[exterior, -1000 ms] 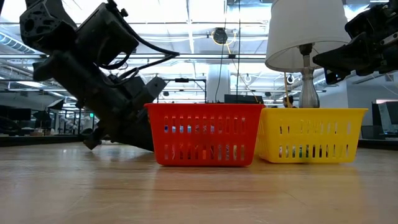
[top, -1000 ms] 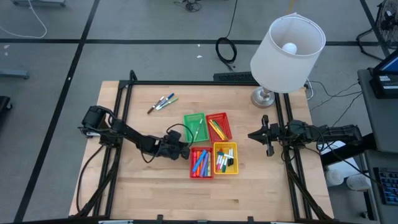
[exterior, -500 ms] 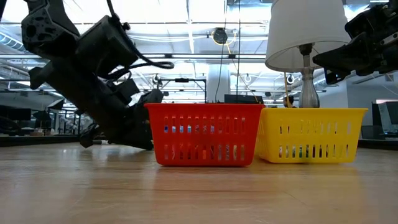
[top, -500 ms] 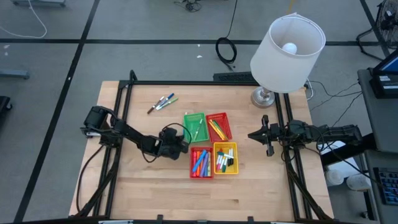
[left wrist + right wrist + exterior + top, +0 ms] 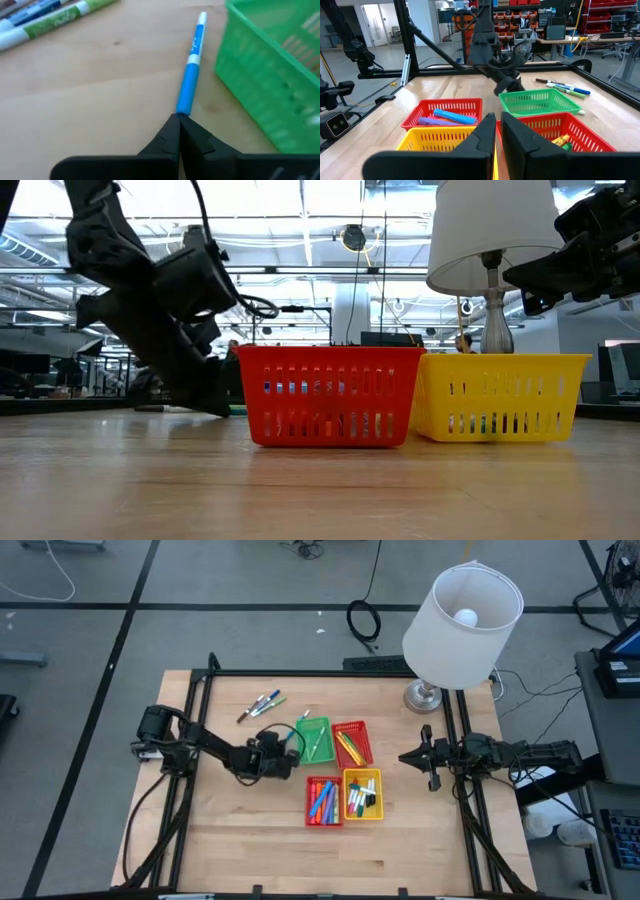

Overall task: Pick & Place Markers
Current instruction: Put the blue marker pen into the green bin

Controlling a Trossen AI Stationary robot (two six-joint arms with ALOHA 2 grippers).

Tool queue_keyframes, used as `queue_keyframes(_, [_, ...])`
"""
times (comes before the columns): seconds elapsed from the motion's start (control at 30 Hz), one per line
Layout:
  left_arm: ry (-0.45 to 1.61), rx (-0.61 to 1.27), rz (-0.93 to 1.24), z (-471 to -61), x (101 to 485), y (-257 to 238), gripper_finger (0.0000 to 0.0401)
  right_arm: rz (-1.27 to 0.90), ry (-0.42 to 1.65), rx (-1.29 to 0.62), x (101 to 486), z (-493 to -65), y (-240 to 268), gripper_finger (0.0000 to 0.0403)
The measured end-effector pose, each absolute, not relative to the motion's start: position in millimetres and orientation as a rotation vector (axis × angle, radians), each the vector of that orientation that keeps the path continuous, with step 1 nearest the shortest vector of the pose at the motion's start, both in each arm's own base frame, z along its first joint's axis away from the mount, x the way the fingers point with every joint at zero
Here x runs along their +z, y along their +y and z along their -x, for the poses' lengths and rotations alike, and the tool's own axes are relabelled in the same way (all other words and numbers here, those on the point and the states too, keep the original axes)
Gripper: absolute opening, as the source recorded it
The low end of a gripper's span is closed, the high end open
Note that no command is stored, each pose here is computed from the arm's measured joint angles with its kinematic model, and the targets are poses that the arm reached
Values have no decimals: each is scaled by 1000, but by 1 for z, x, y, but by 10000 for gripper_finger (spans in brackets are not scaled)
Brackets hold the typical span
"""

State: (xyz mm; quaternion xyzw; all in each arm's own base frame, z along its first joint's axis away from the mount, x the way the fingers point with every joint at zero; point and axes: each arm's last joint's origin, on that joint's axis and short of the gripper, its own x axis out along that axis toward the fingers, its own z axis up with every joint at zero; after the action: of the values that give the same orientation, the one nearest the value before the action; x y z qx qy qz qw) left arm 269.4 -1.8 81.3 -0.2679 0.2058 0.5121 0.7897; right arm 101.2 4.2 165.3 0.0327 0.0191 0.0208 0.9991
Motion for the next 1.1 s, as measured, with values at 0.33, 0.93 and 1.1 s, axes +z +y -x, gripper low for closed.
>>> queue_keyframes(0.33, [468,1127,587,-272,83,22,7,-65,38,42,165,-101,4,18])
queue_keyframes(0.93, [509,1081,554,-255,101,-16,8,-65,38,41,165,-101,4,18])
queue_keyframes(1.1, [515,904,435,-258,146,-13,4,-65,38,41,165,-101,4,18])
